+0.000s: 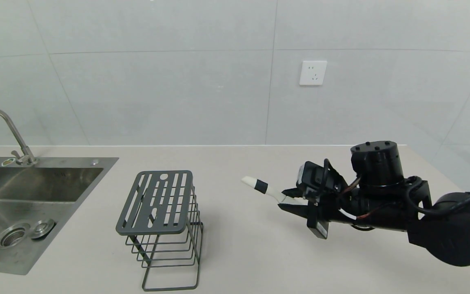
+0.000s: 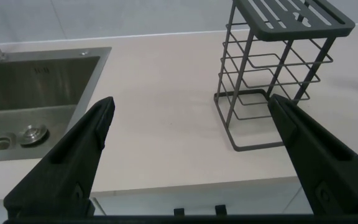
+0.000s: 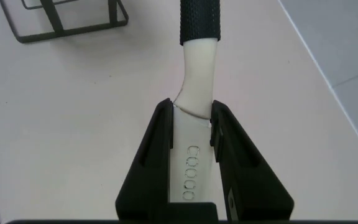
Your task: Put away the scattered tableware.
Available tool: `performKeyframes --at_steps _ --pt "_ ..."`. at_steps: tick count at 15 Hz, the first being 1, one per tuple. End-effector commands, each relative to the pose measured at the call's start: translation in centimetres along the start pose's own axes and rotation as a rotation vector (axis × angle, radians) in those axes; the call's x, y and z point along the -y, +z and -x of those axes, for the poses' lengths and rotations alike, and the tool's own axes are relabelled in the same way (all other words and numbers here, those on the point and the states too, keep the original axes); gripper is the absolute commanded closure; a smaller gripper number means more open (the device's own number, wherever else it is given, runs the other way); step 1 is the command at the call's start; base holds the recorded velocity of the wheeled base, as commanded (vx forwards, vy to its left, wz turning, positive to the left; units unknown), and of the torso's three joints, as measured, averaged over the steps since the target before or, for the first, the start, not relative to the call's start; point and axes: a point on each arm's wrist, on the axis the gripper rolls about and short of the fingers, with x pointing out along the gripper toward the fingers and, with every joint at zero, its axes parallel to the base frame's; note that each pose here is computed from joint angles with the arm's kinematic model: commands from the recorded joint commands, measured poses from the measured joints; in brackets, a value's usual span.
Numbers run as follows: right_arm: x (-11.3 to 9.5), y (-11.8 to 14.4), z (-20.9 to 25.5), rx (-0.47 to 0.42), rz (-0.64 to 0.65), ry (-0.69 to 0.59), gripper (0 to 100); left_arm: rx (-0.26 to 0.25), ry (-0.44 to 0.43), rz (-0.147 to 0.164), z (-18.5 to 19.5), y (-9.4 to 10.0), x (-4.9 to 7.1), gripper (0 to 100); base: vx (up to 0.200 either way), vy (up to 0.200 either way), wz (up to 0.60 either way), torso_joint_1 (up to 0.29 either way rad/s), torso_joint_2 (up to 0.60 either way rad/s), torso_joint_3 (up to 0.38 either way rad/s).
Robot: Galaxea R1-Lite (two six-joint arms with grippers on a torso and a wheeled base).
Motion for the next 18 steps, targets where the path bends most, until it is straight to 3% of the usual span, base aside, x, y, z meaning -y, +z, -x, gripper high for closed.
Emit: performKeyframes --at_steps 1,4,6,7,8,9,10,11,14,18 --pt "-0.3 0.4 0.7 0.028 0.013 0.01 100 -0.001 0.0 0.002 0.0 0.0 0.0 0 0.0 0.0 0.0 0.0 0.0 0.0" --pt "-1.3 -0.1 2.5 0.034 0.012 0.003 100 -0.001 0.005 0.015 0.0 0.0 0.0 0 0.0 0.0 0.0 0.0 0.0 0.0" --pt "-0.6 0.3 4.1 0.061 0.014 -0.047 100 0.023 -0.008 -0.001 0.0 0.2 0.0 0 0.0 0.0 0.0 0.0 0.0 0.0" --pt "-0.6 0.3 4.3 0.066 0.013 -0.049 100 0.123 -0.005 -0.003 0.1 1.3 0.0 0 0.0 0.0 0.0 0.0 0.0 0.0" --pt "-0.7 0.5 4.8 0.086 0.017 -0.041 100 0.302 -0.006 -0.017 0.5 3.1 0.0 0 0.0 0.0 0.0 0.0 0.0 0.0" --pt "-0.9 0.5 5.3 0.095 0.019 -0.035 100 0.354 -0.026 -0.024 0.7 3.7 0.0 0 0.0 0.0 0.0 0.0 0.0 0.0" --pt "-1.1 0.5 5.6 0.096 0.019 -0.034 100 0.365 -0.046 -0.024 0.8 4.1 0.1 0 0.0 0.0 0.0 0.0 0.0 0.0" --pt "-1.7 0.5 6.3 0.113 0.021 -0.013 100 0.411 -0.097 -0.007 1.7 6.0 0.2 0 0.0 0.0 0.0 0.0 0.0 0.0" --pt "-2.0 0.9 7.5 0.148 0.035 -0.015 100 0.287 -0.268 0.03 1.9 10.3 -0.3 0 0.0 0.0 0.0 0.0 0.0 0.0" --pt "-1.7 1.2 8.2 0.171 0.043 -0.037 100 0.133 -0.464 0.074 -1.9 13.6 -0.4 0 0.0 0.0 0.0 0.0 0.0 0.0"
